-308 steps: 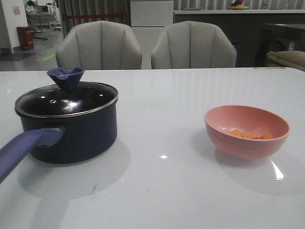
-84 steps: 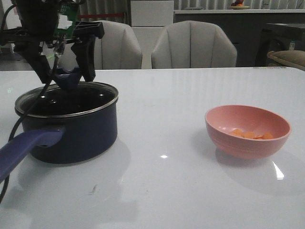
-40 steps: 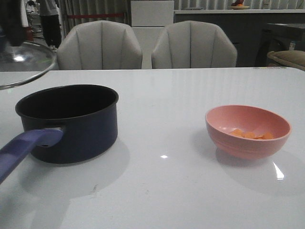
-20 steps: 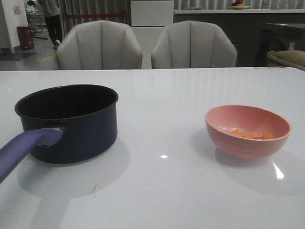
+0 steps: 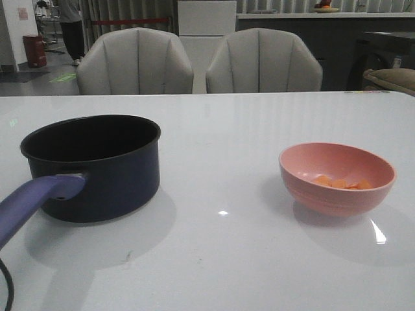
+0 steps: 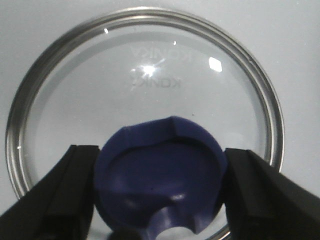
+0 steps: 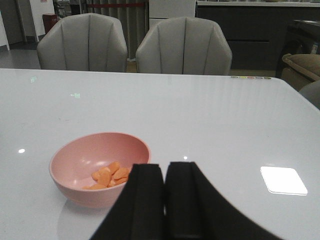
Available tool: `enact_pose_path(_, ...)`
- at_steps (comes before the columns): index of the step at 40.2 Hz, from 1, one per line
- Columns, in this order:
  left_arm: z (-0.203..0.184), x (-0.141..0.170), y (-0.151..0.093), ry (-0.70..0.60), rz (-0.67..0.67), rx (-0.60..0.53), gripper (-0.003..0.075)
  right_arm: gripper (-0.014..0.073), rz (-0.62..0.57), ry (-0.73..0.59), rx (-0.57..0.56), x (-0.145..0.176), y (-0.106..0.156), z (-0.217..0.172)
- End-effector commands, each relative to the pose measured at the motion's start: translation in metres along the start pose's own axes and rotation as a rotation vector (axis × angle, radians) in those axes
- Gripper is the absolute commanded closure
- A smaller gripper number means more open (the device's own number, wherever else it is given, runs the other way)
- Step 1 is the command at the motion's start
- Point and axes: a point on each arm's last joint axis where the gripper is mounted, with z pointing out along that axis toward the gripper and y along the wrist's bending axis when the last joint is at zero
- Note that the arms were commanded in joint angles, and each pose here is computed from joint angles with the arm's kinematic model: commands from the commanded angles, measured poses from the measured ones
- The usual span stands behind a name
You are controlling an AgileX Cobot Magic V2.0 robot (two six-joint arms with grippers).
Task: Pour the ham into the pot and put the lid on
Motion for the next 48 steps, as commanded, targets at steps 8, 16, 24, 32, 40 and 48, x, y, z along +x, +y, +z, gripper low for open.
enact_pose_path(8,0.004,-0.008,0.001,-0.026,0.010,-0.010,0.0166,0.0447,-0.020,-0.109,-0.005,-0.011,0.001,-0.002)
enact_pose_path(16,-0.008,-0.017,0.000,-0.047,0.035,-0.024,0.0080,0.0447,-0.020,-0.109,-0.005,-0.011,0.001,-0.002)
enact_pose_path(24,-0.050,-0.020,-0.002,-0.190,0.054,-0.019,0.0083,0.0447,-0.020,-0.109,-0.005,-0.011,0.001,-0.002)
enact_pose_path(32,-0.095,-0.005,-0.017,-0.341,0.096,0.012,0.0083,0.0447,-0.020,-0.109,-0.005,-0.011,0.001,-0.002)
enact_pose_path(40,-0.138,0.039,-0.046,-0.534,0.203,0.100,0.0083,0.0447,-0.020,-0.109,-0.005,-0.011,0.001,-0.002)
enact_pose_path(48,-0.163,0.096,-0.041,-0.658,0.230,0.154,0.0083,0.0447,-0.020,-0.109,-0.005,-0.011,0.001,-0.002)
